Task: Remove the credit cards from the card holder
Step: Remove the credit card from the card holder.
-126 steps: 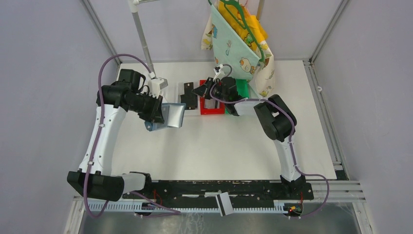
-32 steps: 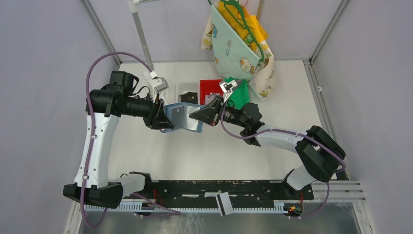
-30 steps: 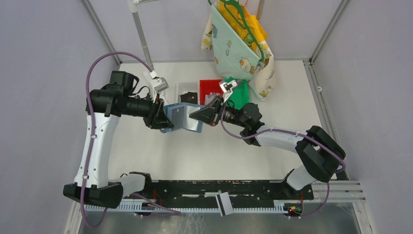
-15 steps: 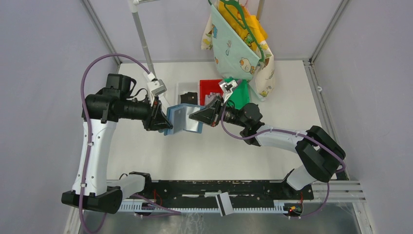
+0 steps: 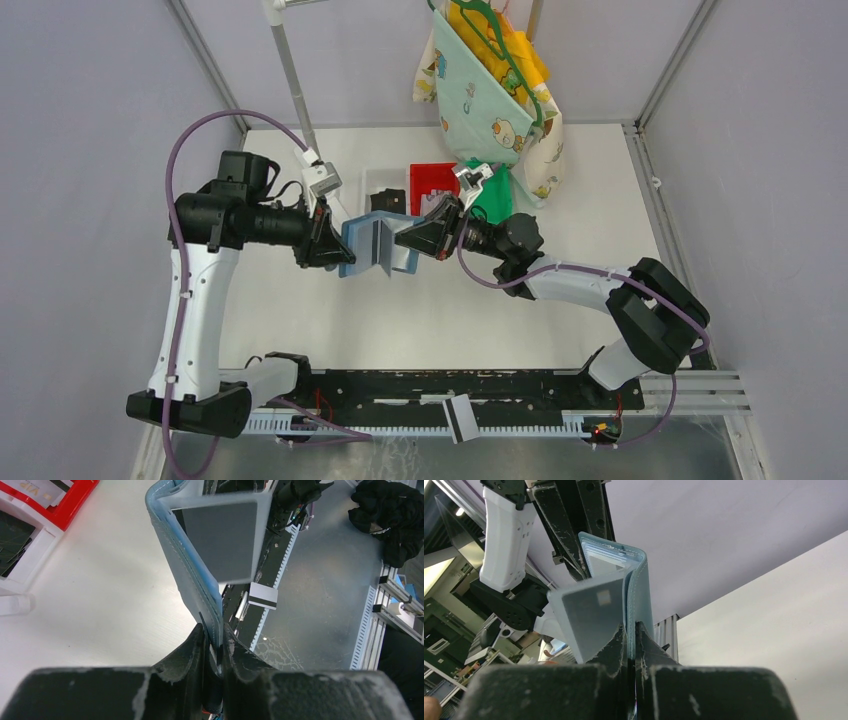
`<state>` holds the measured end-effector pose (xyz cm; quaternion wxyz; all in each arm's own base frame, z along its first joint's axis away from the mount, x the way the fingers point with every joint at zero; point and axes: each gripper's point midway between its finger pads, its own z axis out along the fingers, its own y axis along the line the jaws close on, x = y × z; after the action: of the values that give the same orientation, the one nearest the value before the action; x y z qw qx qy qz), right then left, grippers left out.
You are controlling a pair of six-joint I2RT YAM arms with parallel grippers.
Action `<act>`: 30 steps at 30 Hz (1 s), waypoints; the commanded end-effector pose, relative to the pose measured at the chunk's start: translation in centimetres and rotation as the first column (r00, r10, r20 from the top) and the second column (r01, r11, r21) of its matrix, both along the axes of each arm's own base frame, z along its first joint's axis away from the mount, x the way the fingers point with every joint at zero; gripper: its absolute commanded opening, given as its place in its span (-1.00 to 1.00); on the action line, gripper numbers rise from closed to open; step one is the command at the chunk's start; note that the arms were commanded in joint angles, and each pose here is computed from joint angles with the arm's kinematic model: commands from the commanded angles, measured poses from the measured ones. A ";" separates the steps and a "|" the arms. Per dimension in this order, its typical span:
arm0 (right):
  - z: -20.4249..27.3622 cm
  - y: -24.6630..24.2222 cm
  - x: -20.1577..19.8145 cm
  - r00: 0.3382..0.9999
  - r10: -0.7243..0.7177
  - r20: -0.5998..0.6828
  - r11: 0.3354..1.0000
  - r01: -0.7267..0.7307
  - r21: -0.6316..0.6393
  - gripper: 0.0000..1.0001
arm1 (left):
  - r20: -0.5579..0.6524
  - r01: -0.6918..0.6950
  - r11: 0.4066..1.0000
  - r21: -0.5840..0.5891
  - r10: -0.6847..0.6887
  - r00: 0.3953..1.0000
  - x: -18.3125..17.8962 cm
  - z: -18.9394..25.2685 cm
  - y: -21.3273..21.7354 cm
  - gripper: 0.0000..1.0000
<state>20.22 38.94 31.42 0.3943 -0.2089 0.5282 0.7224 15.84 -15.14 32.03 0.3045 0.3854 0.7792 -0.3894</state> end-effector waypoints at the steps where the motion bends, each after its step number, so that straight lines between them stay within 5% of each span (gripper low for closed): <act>1: 3.4 -0.8 -2.0 0.993 0.046 0.106 0.992 -0.058 0.115 -1.00 | 0.068 0.056 0.997 -0.045 -0.053 0.996 -0.2 1.0 -0.6 -0.59; 6: 3.5 -0.5 -2.8 0.990 0.067 0.122 0.990 -0.081 0.114 -1.00 | 0.023 -0.047 0.999 0.014 0.047 0.999 2.1 -0.7 0.1 -0.52; 12: 3.8 -0.9 -3.6 0.987 0.099 0.122 0.982 -0.117 0.149 -1.00 | 0.007 -0.063 0.998 -0.010 0.064 0.998 2.5 -1.1 -0.3 -0.06; 17: 4.7 -1.0 -4.1 0.982 0.134 0.135 0.971 -0.157 0.179 -1.00 | 0.041 0.001 0.998 -0.061 0.002 0.999 1.4 0.4 -0.9 -0.02; 19: 4.8 -0.9 -4.2 0.980 0.140 0.139 0.971 -0.163 0.176 -0.97 | 0.067 0.075 0.993 -0.092 -0.069 0.995 0.2 1.5 -1.2 -0.08; 26: 3.6 -1.0 -2.9 0.988 0.114 0.101 0.985 -0.126 0.121 -0.29 | 0.091 0.099 0.990 -0.097 -0.091 0.992 -0.5 2.2 -1.2 -0.61; 30: 3.3 -1.8 -2.2 0.991 0.110 0.070 0.985 -0.118 0.127 -0.14 | 0.077 0.084 0.993 -0.082 -0.078 0.994 -0.2 1.8 -1.1 -0.89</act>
<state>18.58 38.49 32.82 0.3727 -0.2235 0.4868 0.7577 15.85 -15.98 32.66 0.3117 0.3956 0.7558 -0.4184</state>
